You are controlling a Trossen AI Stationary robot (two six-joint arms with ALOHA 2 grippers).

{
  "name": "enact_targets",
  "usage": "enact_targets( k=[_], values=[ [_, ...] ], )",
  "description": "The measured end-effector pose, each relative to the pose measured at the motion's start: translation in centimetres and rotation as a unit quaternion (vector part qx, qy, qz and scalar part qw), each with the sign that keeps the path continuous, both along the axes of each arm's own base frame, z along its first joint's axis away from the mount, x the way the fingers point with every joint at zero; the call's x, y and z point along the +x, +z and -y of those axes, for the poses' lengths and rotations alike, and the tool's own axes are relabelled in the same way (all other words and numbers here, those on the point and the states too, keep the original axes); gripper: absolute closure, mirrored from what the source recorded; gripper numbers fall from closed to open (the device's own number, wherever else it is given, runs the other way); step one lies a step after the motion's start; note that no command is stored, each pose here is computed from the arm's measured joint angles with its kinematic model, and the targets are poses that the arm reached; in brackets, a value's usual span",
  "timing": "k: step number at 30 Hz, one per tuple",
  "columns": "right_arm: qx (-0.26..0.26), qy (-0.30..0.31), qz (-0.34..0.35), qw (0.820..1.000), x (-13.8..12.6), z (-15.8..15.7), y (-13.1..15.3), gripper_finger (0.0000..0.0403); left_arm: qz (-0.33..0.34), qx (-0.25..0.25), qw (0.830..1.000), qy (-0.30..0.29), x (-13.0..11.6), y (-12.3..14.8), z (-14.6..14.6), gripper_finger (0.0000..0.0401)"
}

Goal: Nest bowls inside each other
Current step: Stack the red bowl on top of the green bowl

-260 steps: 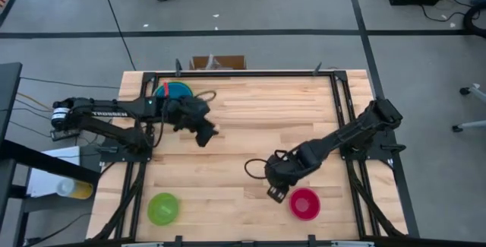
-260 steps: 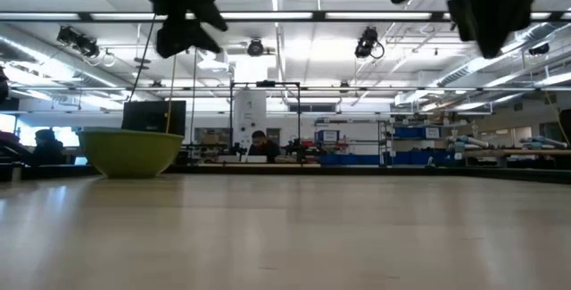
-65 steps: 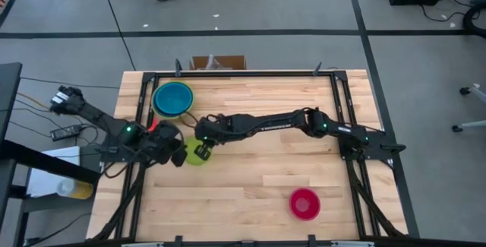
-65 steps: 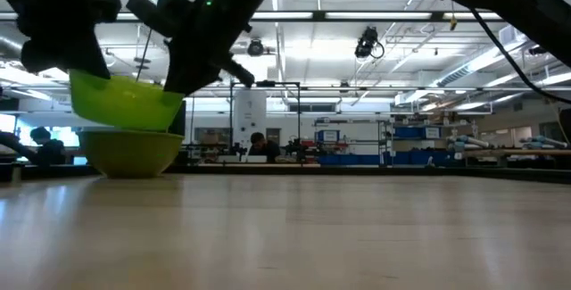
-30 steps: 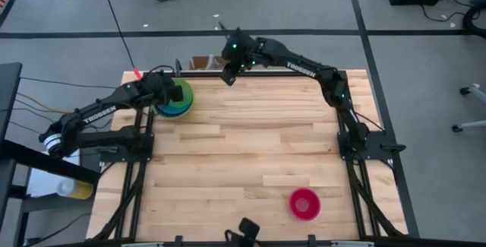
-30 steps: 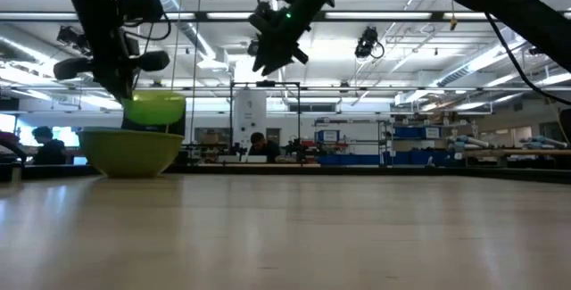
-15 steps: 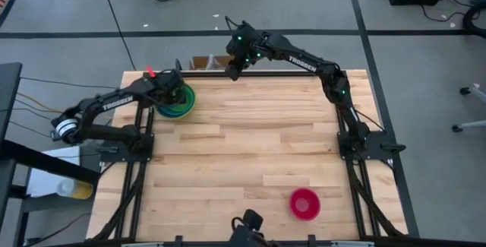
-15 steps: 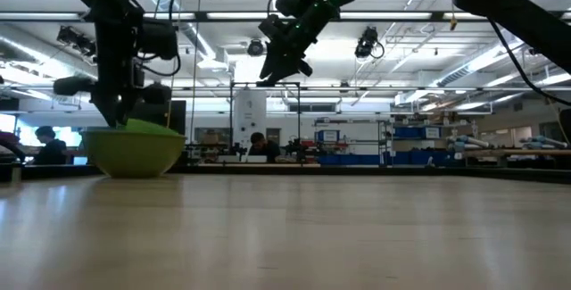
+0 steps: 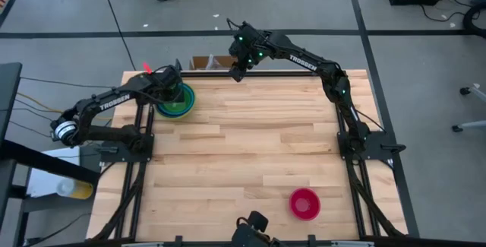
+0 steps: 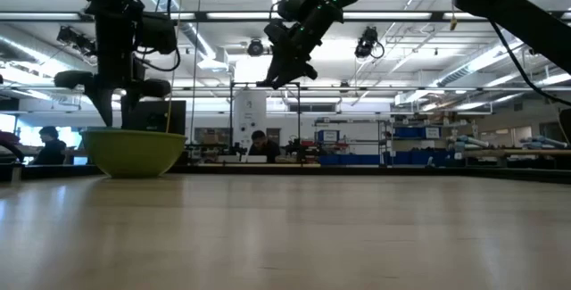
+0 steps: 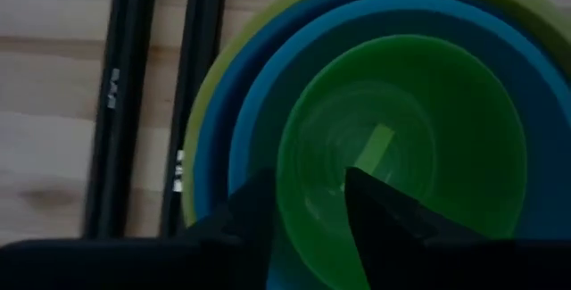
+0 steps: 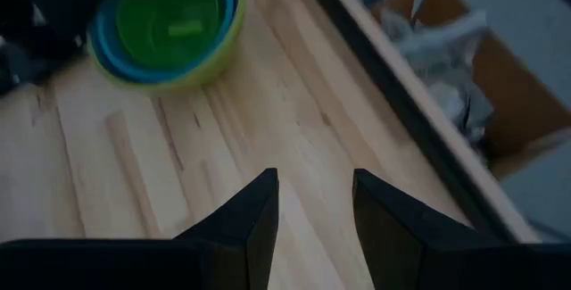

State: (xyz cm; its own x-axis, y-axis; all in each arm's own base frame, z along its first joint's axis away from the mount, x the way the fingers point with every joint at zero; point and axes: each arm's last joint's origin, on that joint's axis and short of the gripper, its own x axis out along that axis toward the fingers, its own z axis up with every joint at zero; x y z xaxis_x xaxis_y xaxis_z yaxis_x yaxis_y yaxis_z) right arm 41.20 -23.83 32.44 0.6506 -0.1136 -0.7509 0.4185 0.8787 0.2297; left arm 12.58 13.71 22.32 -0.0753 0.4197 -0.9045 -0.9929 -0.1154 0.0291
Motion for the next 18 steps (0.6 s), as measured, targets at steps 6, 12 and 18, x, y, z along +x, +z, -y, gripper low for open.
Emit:
enact_targets(
  k=[6, 12, 18],
  values=[
    [0.036, 0.015, -0.07, 0.997, -0.7, -1.4, -0.9, 0.0253, -0.022, -0.001, 0.998, -0.054, 0.2, 2.7, -0.2, 0.0237],
    [0.103, 0.012, -0.069, 0.992, -0.2, -3.2, -0.8, 0.0253, -0.015, 0.04, 0.992, -0.122, 0.3, 6.4, 0.0, 0.0234],
    [0.088, -0.011, -0.103, 0.991, 0.9, -6.8, -1.0, 0.0253, 0.034, 0.081, 0.973, -0.214, -0.6, 8.4, 1.8, 0.0234]
  ],
)
